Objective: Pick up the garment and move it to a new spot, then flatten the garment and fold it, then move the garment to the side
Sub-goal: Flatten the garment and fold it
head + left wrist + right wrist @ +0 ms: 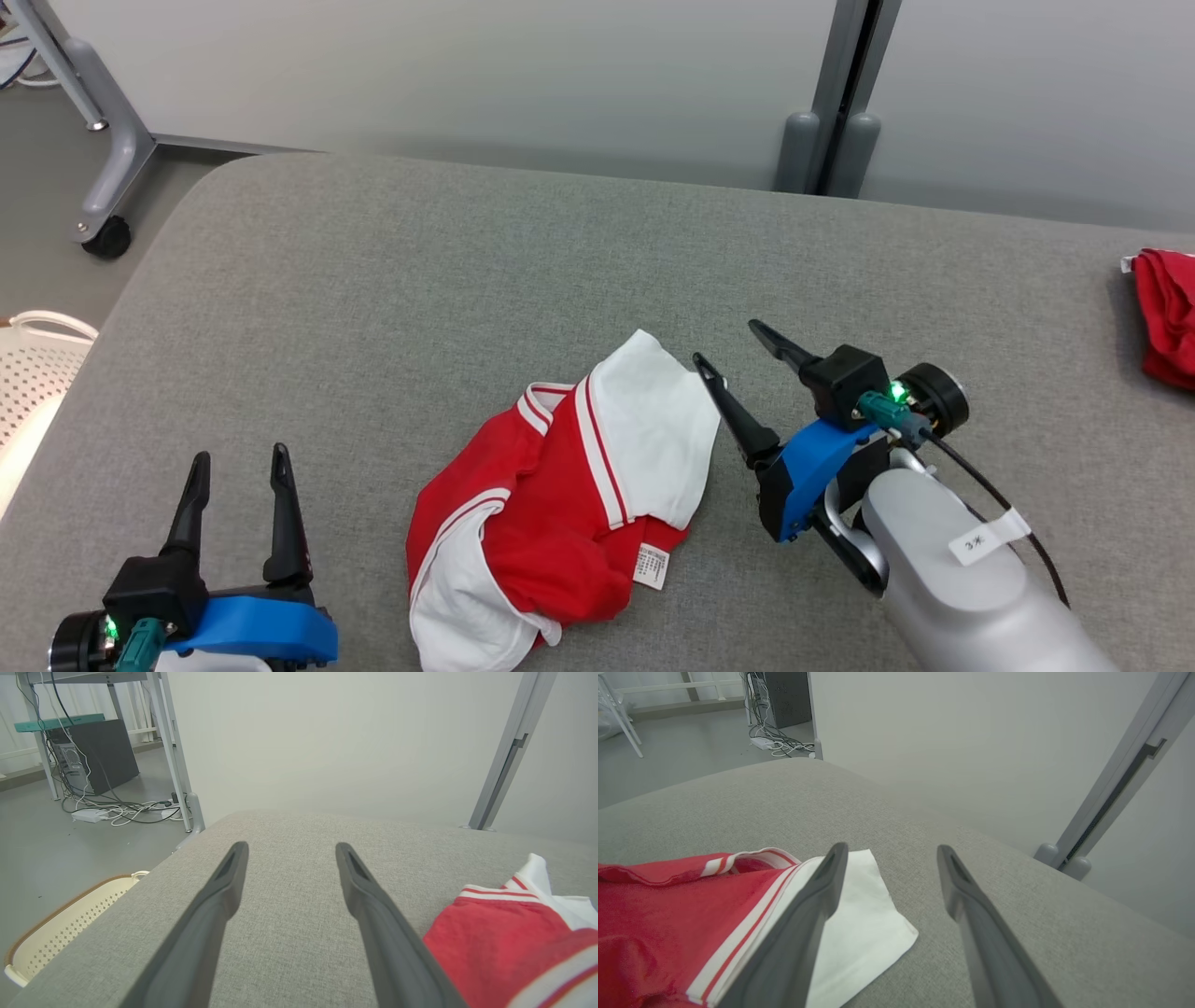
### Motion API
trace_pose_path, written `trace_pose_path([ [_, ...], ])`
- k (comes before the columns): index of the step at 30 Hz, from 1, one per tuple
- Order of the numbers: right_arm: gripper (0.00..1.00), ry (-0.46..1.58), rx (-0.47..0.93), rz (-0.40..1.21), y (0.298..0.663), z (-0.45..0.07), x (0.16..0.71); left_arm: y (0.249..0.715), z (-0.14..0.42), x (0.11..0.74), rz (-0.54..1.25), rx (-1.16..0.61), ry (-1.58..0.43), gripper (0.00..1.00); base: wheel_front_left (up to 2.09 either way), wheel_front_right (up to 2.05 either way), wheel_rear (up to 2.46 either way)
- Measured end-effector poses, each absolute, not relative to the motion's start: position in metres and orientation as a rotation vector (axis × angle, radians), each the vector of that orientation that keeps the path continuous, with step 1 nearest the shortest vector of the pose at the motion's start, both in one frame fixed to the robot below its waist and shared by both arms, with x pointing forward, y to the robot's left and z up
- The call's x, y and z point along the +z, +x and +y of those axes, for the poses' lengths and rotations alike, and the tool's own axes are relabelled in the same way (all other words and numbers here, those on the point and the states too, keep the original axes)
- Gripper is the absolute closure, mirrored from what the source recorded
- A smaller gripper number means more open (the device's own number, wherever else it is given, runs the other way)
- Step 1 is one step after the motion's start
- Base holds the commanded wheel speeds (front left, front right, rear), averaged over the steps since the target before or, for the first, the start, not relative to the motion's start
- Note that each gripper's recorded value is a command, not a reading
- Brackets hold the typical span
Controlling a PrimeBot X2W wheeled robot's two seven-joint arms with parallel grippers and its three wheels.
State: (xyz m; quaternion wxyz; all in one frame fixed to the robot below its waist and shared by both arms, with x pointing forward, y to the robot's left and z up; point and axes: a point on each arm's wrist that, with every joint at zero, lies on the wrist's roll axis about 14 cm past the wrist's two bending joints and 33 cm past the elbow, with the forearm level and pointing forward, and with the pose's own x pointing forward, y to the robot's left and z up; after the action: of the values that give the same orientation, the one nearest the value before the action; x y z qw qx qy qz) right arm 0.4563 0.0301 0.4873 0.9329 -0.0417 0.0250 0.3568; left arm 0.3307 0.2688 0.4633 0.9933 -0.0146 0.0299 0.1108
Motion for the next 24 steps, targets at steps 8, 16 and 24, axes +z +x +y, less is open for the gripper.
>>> trace_pose_path([
  [8,0.00,-0.167,0.677,0.208,0.486,0.020,0.446,0.336,0.277,0.462,0.070,0.246,-0.022,0.00,0.00,0.00,0.00],
  [16,0.00,-0.213,0.684,0.401,0.474,0.020,0.391,0.331,0.286,0.455,0.094,0.277,-0.023,0.00,0.00,0.00,0.00],
  [24,1.00,-0.203,0.681,0.422,0.477,0.023,0.390,0.330,0.288,0.456,0.094,0.283,-0.029,0.00,0.00,0.00,0.00],
])
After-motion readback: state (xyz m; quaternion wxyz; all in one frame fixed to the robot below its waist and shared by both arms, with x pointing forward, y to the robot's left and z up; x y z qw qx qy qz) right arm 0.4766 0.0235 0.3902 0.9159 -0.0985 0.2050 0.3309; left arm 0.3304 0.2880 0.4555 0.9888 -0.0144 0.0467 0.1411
